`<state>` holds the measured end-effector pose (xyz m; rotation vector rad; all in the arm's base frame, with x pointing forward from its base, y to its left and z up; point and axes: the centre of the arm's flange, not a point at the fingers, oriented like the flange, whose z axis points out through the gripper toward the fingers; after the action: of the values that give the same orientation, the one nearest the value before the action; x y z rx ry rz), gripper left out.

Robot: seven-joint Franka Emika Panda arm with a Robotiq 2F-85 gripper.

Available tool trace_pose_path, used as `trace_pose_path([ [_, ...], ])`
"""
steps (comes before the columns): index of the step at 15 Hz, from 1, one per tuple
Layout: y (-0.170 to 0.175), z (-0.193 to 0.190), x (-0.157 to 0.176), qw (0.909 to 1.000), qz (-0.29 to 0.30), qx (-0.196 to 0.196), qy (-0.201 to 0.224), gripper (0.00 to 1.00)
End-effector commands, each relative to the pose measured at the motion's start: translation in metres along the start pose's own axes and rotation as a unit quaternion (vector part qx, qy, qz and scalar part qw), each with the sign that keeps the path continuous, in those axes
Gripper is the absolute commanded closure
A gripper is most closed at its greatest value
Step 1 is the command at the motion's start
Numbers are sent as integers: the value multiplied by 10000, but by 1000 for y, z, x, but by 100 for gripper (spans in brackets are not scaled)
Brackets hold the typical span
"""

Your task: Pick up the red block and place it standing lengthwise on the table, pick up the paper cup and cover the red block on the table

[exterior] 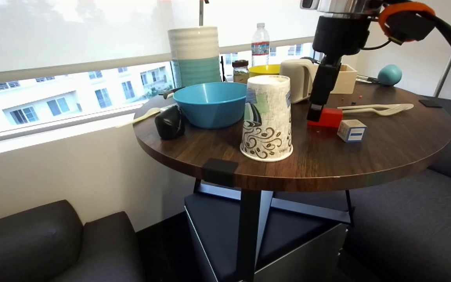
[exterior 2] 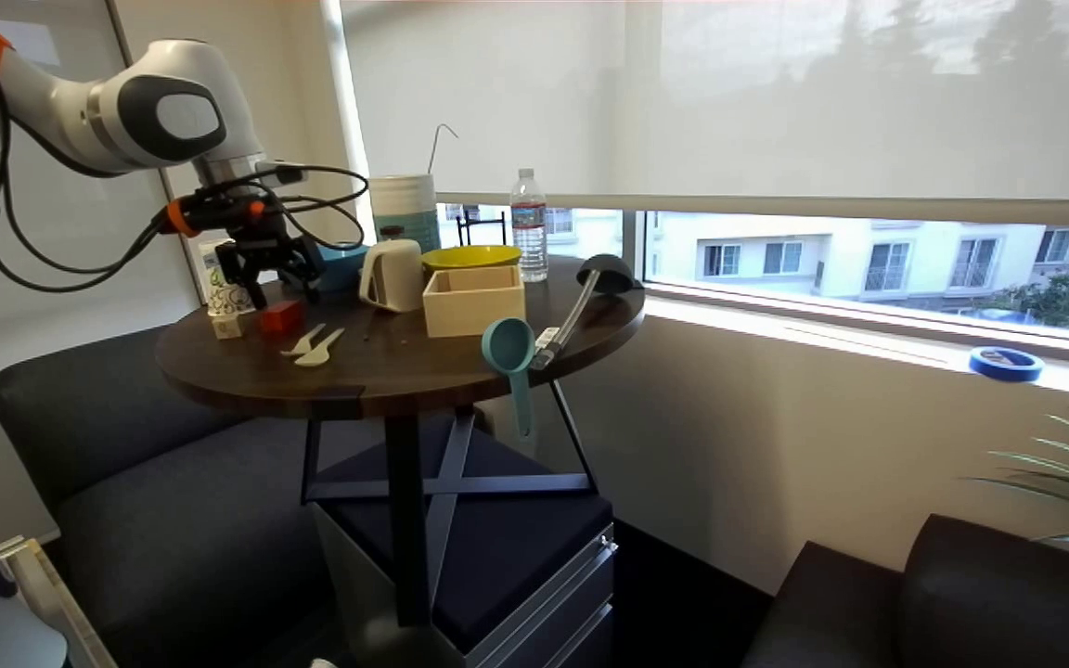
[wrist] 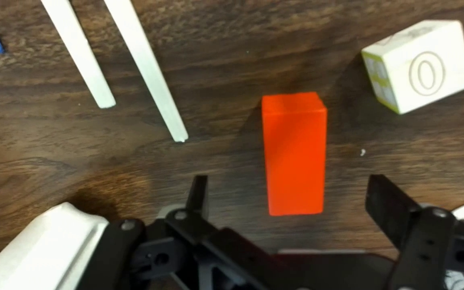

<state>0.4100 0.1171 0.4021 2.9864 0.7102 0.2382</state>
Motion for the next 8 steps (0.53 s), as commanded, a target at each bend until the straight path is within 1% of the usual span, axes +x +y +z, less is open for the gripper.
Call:
trace_pose_path([
  [1, 4, 3, -1, 9997, 16, 193, 125, 7],
  [2, 4, 5, -1, 9997, 20, 223, 128, 11],
  [3, 4, 6, 0, 9995, 33, 260, 151, 34],
  [5, 5, 5, 1, 9992, 60, 306, 230, 39],
  [8, 6, 2, 2, 9986, 96, 370, 367, 62],
])
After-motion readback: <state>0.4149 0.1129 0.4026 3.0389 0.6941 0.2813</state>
